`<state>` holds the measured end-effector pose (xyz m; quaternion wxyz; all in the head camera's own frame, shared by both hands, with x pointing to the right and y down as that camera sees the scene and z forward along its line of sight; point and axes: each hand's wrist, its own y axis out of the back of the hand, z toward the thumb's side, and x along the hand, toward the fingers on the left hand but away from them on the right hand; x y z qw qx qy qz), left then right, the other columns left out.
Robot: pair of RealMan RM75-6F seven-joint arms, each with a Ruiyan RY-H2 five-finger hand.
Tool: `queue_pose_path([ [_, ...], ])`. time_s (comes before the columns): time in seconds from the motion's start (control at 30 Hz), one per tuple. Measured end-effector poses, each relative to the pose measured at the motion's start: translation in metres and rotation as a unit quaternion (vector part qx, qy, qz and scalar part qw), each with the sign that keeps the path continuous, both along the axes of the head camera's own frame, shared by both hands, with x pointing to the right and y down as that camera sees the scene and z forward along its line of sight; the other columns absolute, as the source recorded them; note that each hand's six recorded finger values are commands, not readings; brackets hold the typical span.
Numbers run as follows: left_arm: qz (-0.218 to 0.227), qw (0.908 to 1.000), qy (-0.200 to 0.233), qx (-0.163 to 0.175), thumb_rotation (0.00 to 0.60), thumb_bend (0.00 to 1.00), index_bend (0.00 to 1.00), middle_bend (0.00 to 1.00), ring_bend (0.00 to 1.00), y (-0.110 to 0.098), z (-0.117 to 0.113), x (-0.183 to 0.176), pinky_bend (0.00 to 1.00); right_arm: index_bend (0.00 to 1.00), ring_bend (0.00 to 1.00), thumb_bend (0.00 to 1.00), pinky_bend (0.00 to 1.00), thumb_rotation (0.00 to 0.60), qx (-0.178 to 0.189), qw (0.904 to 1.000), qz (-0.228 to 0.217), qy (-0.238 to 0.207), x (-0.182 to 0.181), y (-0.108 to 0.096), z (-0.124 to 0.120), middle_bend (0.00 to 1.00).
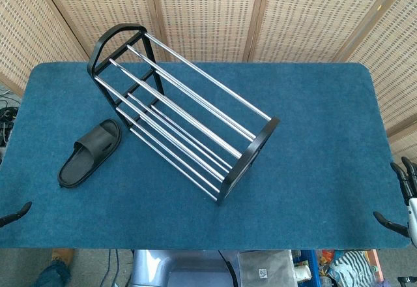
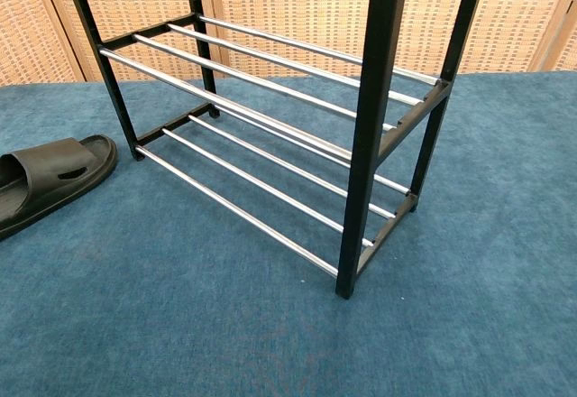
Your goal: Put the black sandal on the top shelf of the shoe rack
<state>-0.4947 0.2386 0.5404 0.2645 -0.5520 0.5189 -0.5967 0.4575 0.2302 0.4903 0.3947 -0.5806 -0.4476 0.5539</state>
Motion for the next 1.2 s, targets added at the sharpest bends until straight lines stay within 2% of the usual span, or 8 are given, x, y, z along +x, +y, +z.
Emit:
queue_pose_path([
  [0.33, 0.015, 0.9999, 0.007, -0.005, 0.6, 0.2, 0.01, 0.0, 0.0, -0.001, 0.004, 0.008, 0.0, 0.0, 0.0, 0.0, 0.0, 0.6, -0.004, 1.0, 0.0, -0.005, -0.001, 0.001, 0.0, 0.0],
  [0.37, 0.024, 0.9996, 0.015, -0.008, 0.6, 0.2, 0.04, 0.02, 0.03, -0.002, 0.006, 0.012, 0.02, 0.0, 0.0, 0.0, 0.0, 0.6, -0.004, 1.0, 0.0, -0.006, -0.001, 0.001, 0.0, 0.0],
  [0.47, 0.061, 0.9969, 0.044, -0.024, 0.6, 0.25, 0.3, 0.22, 0.23, -0.004, 0.016, 0.026, 0.2, 0.0, 0.0, 0.0, 0.0, 0.6, -0.005, 1.0, 0.0, -0.007, -0.001, 0.0, 0.0, 0.0],
  [0.53, 0.091, 0.9929, 0.066, -0.04, 0.6, 0.34, 0.37, 0.29, 0.29, -0.007, 0.025, 0.038, 0.27, 0.0, 0.0, 0.0, 0.0, 0.6, -0.008, 0.9999, 0.0, -0.007, -0.001, 0.0, 0.002, 0.0],
  [0.67, 0.138, 0.9766, 0.134, -0.096, 0.6, 0.37, 0.37, 0.31, 0.3, -0.011, 0.058, 0.063, 0.29, 0.0, 0.0, 0.0, 0.0, 0.6, -0.013, 0.9999, 0.003, -0.005, 0.0, -0.001, 0.004, 0.0],
  [0.87, 0.157, 0.9558, 0.179, -0.173, 0.6, 0.38, 0.37, 0.31, 0.3, -0.014, 0.116, 0.093, 0.29, 0.0, 0.0, 0.0, 0.0, 0.6, -0.016, 0.9999, 0.005, -0.002, 0.001, -0.002, 0.006, 0.0],
  [0.97, 0.15, 0.9511, 0.19, -0.192, 0.6, 0.38, 0.37, 0.31, 0.3, -0.018, 0.135, 0.099, 0.29, 0.0, 0.0, 0.0, 0.0, 0.6, -0.02, 0.9998, 0.008, -0.001, 0.002, -0.003, 0.008, 0.0],
  [1.2, 0.132, 0.9504, 0.186, -0.212, 0.6, 0.38, 0.37, 0.3, 0.3, -0.026, 0.152, 0.093, 0.29, 0.0, 0.0, 0.0, 0.0, 0.6, -0.021, 0.9998, 0.008, -0.001, 0.002, -0.004, 0.008, 0.0],
])
